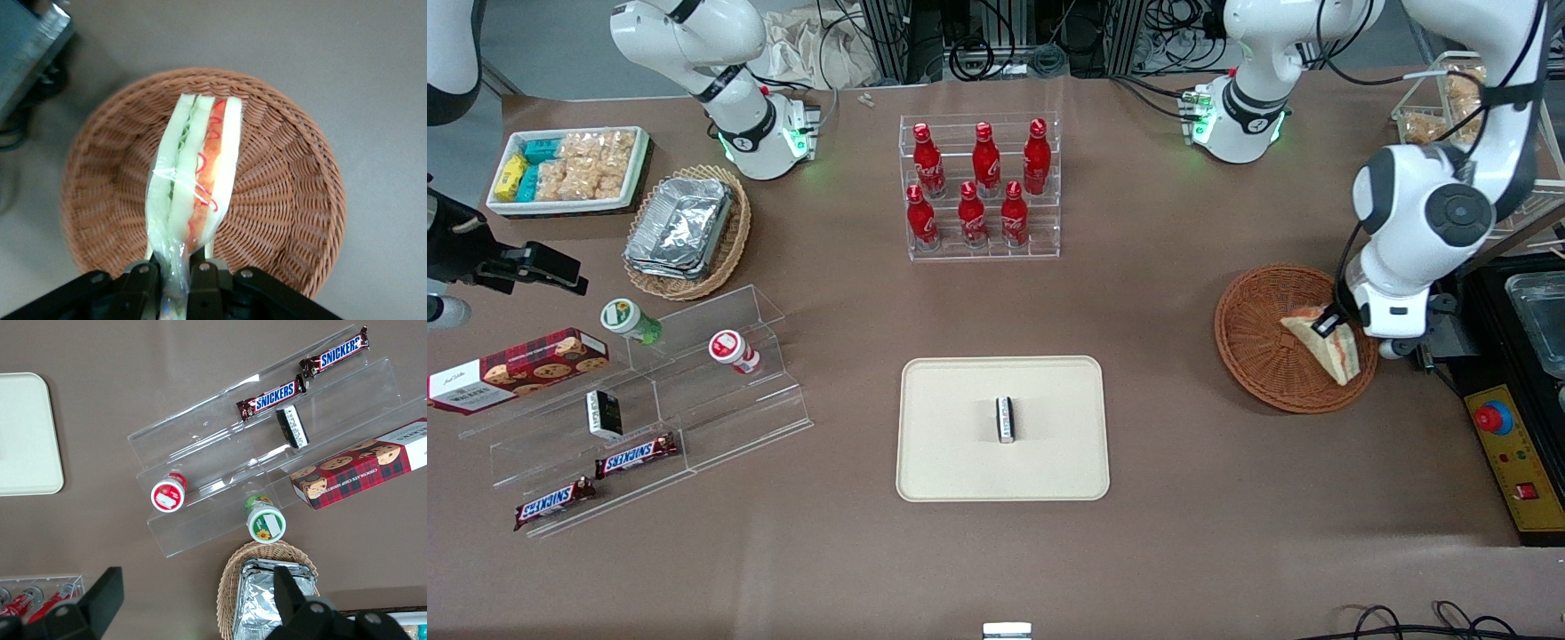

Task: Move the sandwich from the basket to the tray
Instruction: 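Lift the sandwich and carry it with the left gripper to the cream tray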

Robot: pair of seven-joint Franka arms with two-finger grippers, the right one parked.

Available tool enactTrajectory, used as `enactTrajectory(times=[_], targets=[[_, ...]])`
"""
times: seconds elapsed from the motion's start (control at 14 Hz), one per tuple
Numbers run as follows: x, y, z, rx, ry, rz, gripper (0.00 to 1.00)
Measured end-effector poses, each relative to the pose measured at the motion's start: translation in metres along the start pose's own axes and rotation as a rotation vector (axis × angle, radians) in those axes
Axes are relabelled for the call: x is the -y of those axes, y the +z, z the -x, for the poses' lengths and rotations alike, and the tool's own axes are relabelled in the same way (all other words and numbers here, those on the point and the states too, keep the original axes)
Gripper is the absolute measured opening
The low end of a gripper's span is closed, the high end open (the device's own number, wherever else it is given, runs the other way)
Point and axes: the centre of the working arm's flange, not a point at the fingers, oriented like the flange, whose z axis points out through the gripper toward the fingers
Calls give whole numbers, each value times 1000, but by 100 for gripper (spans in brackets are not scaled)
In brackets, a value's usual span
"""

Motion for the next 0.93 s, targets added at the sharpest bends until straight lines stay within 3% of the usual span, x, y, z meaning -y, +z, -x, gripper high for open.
enactTrajectory(times=[0.14,0.43,0.71,0.93], targets=[[-4,-59,-15,26,67,-44,16],[-20,-180,-23,17,246,-50,16],[-94,-247,20,13,434,-24,16],[-173,-227,74,65,559,-3,16]])
